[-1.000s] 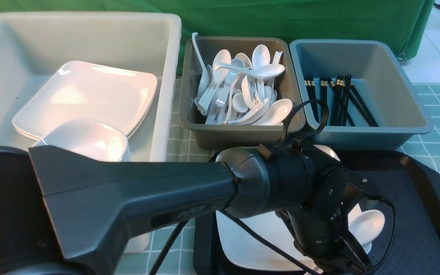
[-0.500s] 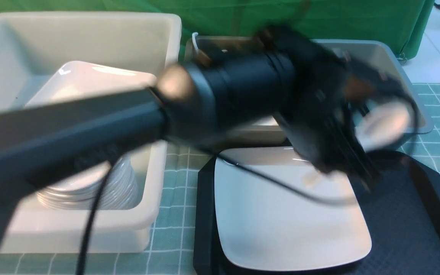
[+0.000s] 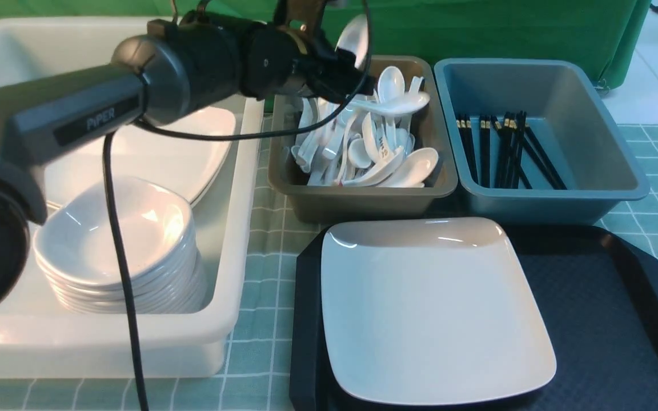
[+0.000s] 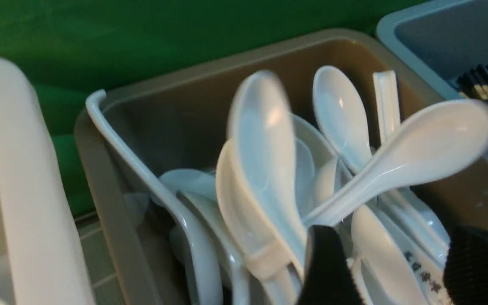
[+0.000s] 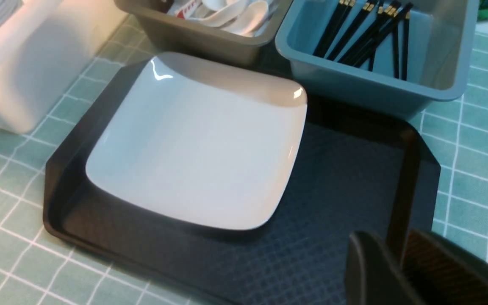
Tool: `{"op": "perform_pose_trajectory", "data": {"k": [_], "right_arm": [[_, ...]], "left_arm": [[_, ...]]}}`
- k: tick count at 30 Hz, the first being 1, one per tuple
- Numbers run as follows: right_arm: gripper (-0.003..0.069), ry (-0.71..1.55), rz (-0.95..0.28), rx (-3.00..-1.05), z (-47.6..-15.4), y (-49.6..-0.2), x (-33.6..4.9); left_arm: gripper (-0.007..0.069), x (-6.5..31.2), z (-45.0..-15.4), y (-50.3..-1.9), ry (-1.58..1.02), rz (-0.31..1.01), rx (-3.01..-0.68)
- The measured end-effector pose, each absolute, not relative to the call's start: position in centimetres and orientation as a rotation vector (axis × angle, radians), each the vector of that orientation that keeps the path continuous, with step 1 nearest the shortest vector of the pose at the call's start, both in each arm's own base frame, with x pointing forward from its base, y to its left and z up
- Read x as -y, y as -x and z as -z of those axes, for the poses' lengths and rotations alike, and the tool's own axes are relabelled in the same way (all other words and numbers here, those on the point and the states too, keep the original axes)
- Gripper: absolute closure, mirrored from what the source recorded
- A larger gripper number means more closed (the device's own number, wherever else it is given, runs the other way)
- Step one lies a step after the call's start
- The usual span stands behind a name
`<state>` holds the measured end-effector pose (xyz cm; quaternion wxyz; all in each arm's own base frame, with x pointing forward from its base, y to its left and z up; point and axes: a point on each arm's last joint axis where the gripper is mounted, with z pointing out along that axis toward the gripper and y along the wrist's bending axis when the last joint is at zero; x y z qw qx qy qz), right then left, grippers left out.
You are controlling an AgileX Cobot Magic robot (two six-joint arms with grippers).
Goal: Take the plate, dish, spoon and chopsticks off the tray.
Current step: Use the left arm to put the soup spoon into the small storage box in the middle, then use the left arm to grab a plate from the dinner plate
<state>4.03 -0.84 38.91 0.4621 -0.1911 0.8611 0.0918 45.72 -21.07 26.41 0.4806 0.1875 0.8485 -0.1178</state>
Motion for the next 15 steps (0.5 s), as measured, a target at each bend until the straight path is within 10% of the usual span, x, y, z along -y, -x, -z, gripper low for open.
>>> {"op": "perform_pose_trajectory", "data": {"k": [7,15], "right_arm": [[0.0483,0.471,-0.228,-2.120,-38.9,-4.0,0.8],[0.0469,0.512,-0.207,-2.108,-38.9,-4.0,0.8]], "left_arm": [[0.0090,21.7,-29.3,-42.7,-0.521,0.316,-2.173],[0.0512,25.6,-31.9,-30.0,-1.429,0.218,-2.016]]}}
